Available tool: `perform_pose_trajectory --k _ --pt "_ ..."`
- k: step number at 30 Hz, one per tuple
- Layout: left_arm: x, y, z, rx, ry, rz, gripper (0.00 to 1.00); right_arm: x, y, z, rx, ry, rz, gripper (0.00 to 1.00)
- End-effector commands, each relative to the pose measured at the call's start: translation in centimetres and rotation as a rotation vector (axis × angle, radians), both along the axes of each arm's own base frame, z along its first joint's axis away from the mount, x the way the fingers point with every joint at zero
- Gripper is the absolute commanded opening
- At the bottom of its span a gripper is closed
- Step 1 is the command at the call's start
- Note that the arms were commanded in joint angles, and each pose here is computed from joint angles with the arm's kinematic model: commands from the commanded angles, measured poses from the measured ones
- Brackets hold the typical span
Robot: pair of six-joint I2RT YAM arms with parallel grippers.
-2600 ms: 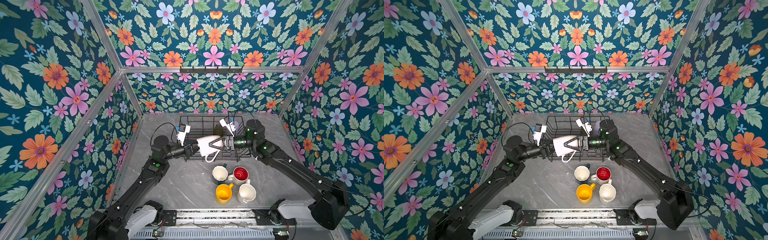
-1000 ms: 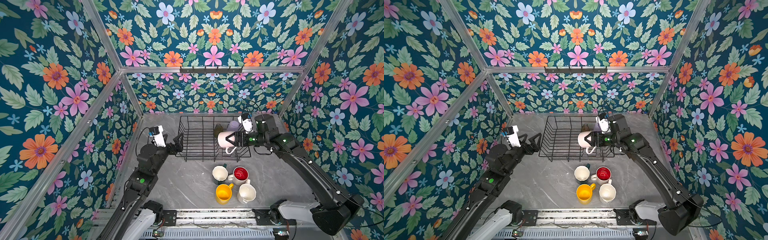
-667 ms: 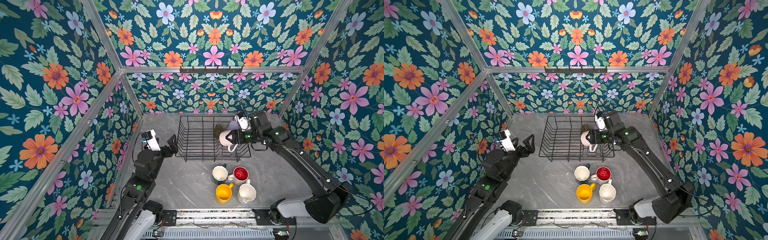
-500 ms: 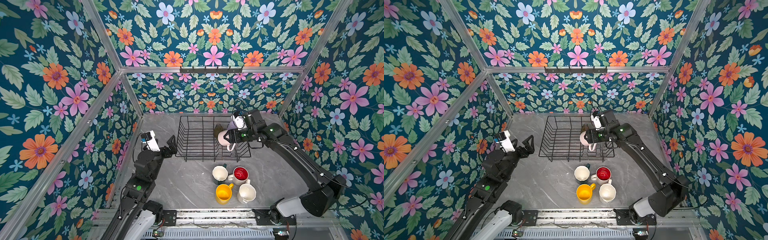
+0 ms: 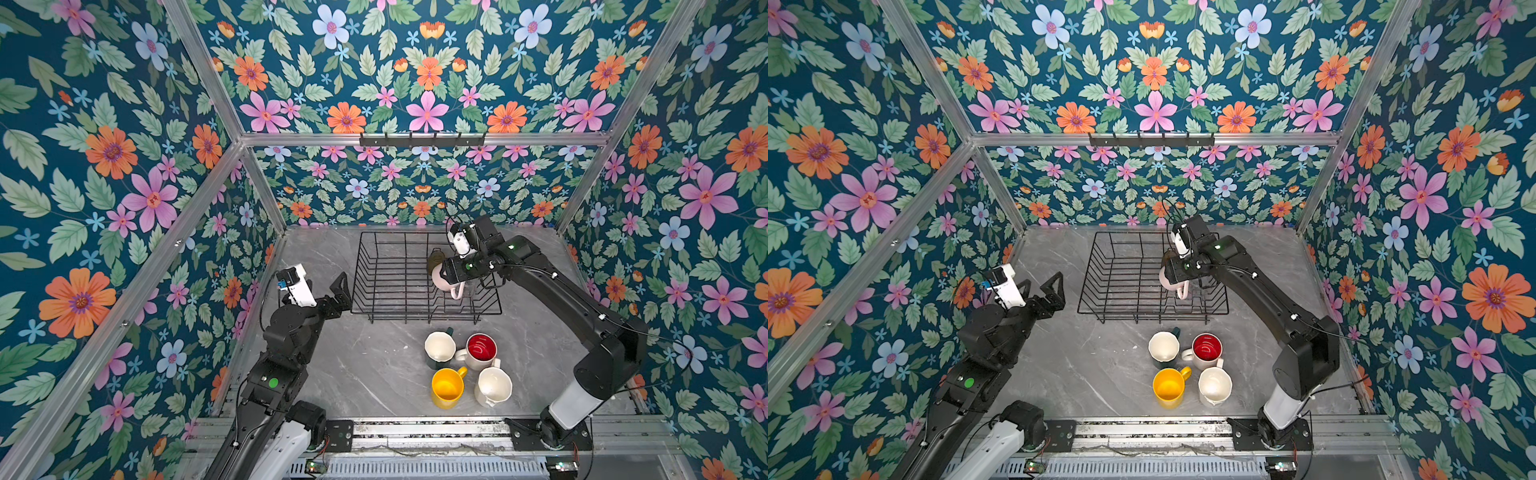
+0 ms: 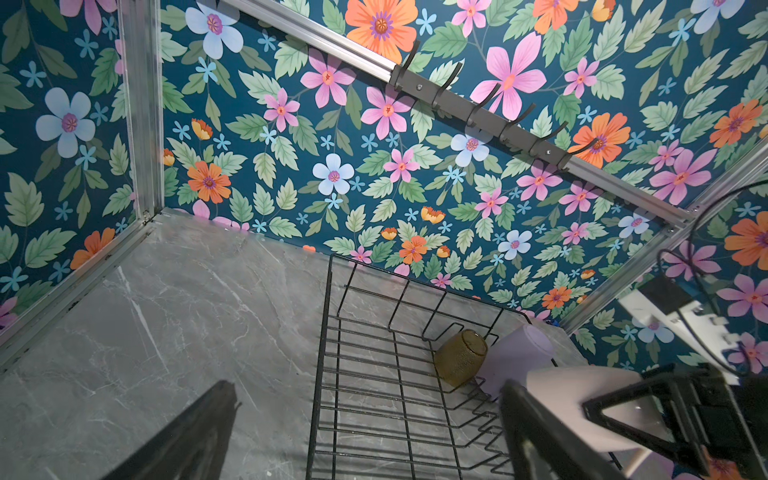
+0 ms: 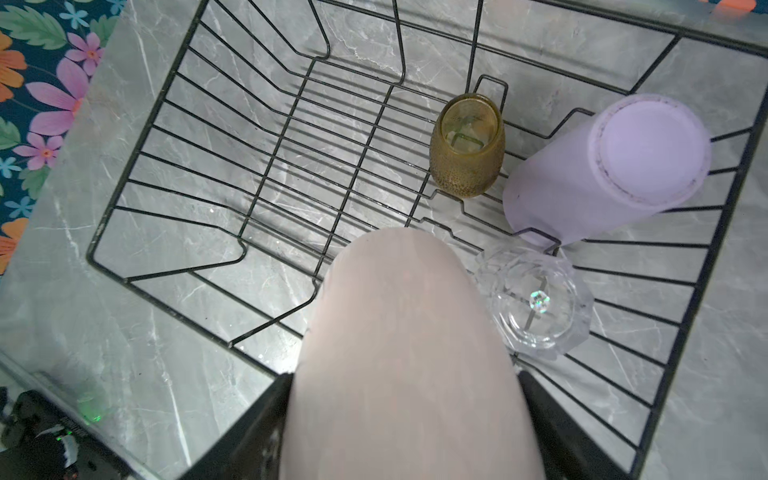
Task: Load the cups into the dish rack
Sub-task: 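Lower the pink mug upside down into the rack beside the clear tumbler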
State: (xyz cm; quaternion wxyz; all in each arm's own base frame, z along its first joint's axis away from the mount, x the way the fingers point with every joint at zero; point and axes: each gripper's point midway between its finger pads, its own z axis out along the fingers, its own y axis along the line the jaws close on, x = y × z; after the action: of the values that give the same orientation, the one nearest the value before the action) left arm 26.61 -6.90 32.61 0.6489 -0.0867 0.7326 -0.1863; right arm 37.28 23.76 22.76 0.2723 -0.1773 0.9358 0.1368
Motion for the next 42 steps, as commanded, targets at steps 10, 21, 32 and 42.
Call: perform_pose_trajectory --k 10,21,32,42 --pt "-0.3 0.6 -0.2 0.021 0.004 0.024 1.00 2.5 1.0 -3.2 -0.127 0.001 0.020 0.00" --pt "-0.4 0.9 -0.3 0.032 0.006 0.034 1.00 3.6 1.7 -6.1 -0.162 0.029 0.022 0.00" --pt "-0.7 1.3 -0.5 0.040 0.014 0.052 1.00 3.9 2.0 -9.5 -0.189 0.090 0.018 0.00" --pt "-0.7 1.4 -0.6 0.039 0.019 0.056 1.00 3.5 2.3 -11.1 -0.181 0.112 0.019 0.21"
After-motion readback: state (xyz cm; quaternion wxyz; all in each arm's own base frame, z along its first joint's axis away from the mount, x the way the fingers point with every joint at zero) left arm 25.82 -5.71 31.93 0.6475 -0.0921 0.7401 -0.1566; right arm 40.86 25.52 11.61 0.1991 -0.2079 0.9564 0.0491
